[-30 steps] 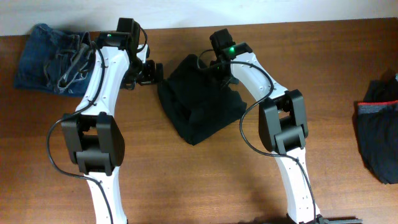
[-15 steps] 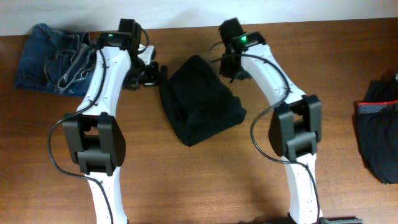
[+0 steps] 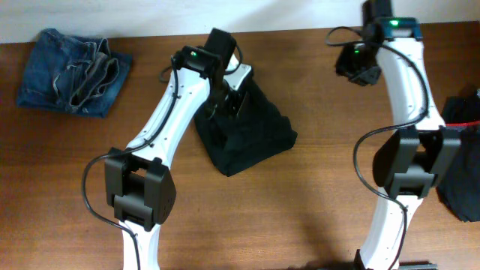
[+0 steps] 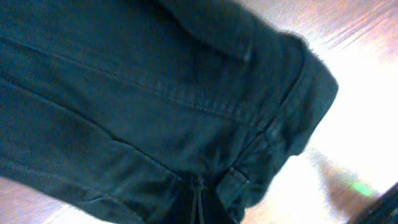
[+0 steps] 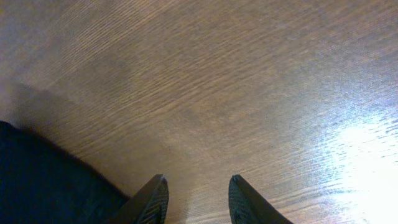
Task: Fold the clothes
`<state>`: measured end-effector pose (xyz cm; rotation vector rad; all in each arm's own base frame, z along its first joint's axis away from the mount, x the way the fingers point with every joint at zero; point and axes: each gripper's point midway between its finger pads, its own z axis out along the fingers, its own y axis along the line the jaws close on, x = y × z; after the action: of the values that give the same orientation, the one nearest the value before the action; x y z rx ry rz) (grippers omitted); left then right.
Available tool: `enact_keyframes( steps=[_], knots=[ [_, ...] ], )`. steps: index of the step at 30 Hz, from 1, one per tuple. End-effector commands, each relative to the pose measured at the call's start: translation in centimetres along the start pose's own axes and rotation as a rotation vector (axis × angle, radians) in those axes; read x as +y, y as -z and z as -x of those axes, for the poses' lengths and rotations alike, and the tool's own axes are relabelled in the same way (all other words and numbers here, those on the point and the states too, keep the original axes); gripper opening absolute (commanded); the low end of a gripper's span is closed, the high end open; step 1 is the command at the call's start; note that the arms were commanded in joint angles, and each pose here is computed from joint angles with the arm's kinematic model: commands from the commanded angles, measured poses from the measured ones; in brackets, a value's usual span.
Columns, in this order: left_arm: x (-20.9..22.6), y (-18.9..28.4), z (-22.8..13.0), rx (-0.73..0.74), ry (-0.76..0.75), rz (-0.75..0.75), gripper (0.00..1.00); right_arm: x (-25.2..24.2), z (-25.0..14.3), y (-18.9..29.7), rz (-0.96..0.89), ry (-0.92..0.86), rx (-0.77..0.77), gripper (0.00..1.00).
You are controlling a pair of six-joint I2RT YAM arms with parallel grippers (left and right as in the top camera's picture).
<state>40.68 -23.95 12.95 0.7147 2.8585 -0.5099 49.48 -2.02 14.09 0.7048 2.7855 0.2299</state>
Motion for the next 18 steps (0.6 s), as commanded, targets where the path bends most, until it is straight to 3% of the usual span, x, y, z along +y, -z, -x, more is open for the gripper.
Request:
enact_keyframes(
  steps=[1, 7, 11, 18],
  knots=[
    [-0.4, -2.8, -2.8, 0.076, 0.023, -0.045, 0.01, 0.0, 0.0, 1.5, 0.089, 0.009, 0.024, 0.34],
    [1.6, -8.0, -7.6, 0.180, 0.084, -0.045, 0.01, -0.4, -0.3, 1.6, 0.083, 0.042, 0.038, 0.31],
    [2.8, -9.0, -10.4, 0.248, 0.133, -0.044, 0.01, -0.2, -0.5, 1.6, 0.092, 0.041, 0.048, 0.31],
    [4.0, -8.6, -10.5, 0.247, 0.139, 0.002, 0.04, -0.1, -1.1, 1.6, 0.105, 0.086, 0.071, 0.31]
  ],
)
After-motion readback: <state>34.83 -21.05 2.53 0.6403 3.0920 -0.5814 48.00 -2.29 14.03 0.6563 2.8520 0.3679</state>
